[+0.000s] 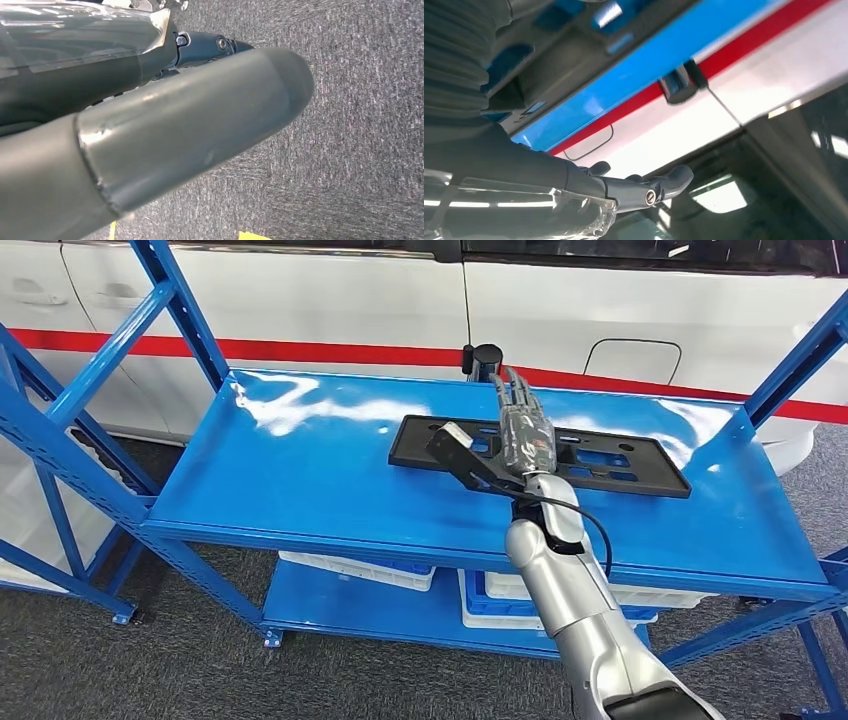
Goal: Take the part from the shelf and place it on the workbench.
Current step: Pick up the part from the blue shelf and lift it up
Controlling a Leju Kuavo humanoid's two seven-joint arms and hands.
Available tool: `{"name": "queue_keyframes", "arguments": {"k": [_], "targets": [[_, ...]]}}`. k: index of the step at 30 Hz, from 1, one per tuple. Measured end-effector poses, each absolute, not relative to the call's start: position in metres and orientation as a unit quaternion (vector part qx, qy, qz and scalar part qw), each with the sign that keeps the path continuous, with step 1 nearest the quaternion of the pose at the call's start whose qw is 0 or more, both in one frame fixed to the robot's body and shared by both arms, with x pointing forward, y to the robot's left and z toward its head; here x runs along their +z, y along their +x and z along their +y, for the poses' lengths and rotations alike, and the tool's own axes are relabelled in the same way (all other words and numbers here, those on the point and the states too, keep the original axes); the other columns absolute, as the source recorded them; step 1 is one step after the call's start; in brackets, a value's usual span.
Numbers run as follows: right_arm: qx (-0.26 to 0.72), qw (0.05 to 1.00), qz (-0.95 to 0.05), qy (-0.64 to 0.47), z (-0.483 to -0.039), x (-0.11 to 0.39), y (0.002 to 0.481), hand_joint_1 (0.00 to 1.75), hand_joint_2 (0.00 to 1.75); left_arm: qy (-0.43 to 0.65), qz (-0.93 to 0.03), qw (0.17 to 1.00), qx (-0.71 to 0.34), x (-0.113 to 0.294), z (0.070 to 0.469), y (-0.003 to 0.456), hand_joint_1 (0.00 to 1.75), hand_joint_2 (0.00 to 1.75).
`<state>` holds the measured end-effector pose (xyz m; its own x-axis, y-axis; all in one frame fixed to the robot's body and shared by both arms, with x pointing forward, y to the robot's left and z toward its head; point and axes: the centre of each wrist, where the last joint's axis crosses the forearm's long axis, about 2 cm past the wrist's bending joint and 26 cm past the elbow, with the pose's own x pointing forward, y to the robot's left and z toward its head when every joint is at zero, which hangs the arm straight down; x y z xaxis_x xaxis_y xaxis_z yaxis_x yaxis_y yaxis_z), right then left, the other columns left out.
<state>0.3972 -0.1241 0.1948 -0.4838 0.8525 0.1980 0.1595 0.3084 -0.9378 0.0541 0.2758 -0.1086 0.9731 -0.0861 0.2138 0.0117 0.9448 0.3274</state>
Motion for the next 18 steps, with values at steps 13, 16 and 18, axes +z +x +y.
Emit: {"name": "queue_keyframes", "arguments": {"k": [13, 16, 18], "targets": [[0.383, 0.388, -0.770, -0.333, -0.163, 0.230, 0.393, 0.00, 1.75, 0.160, -0.125, 0.978, -0.037, -0.109, 0.276, 0.054, 0.00, 0.00], [0.393, 0.400, -0.765, -0.317, -0.165, 0.223, 0.391, 0.00, 1.75, 0.160, -0.126, 0.978, -0.038, -0.109, 0.276, 0.054, 0.00, 0.00], [0.405, 0.403, -0.760, -0.309, -0.165, 0.217, 0.388, 0.00, 1.75, 0.160, -0.127, 0.978, -0.038, -0.109, 0.276, 0.054, 0.00, 0.00]]}}
